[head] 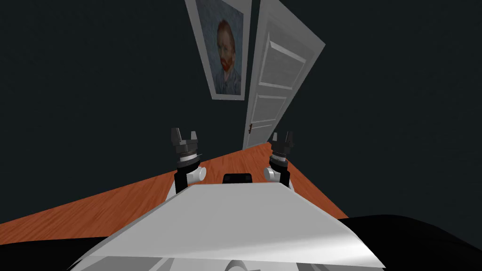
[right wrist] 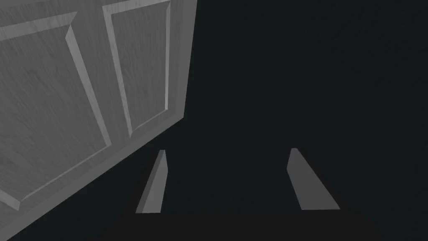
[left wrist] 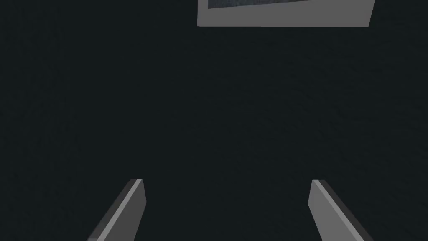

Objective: Pull the door open

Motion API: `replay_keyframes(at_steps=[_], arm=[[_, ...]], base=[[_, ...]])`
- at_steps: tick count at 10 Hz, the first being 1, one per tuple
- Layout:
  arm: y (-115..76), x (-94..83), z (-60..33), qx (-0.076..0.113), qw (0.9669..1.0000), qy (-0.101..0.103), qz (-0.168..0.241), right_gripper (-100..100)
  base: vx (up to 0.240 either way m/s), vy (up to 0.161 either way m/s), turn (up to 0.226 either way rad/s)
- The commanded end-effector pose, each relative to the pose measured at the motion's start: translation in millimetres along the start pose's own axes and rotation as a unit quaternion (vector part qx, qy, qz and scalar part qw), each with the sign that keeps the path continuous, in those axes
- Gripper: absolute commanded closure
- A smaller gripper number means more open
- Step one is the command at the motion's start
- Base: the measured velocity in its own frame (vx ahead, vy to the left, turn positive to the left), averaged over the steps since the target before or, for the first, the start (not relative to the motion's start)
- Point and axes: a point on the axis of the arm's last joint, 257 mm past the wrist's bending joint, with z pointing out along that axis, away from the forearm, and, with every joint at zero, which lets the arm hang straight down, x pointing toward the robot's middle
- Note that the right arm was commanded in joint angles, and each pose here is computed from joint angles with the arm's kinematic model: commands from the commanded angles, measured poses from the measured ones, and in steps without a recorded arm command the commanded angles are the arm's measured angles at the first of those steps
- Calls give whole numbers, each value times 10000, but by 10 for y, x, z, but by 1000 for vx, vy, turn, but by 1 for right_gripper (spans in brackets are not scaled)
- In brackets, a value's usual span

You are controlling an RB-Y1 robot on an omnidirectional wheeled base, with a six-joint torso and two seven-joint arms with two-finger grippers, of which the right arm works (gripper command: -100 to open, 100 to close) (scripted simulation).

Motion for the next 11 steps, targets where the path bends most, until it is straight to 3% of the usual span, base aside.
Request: replay_keyframes(at_steps=[1,6,9,11], arm=[[-91,-31,-37,82,9998,-29,175,-100],[-404,-152,-180,363,9961,-182,781,-100],[-625,-250,-297,552,9906,-333,1206,-100],[-788,-329,-393,687,9849,-468,1518,-100]], base=[[37,-22,255],[61,-68,221],[65,-68,187],[65,-90,202]])
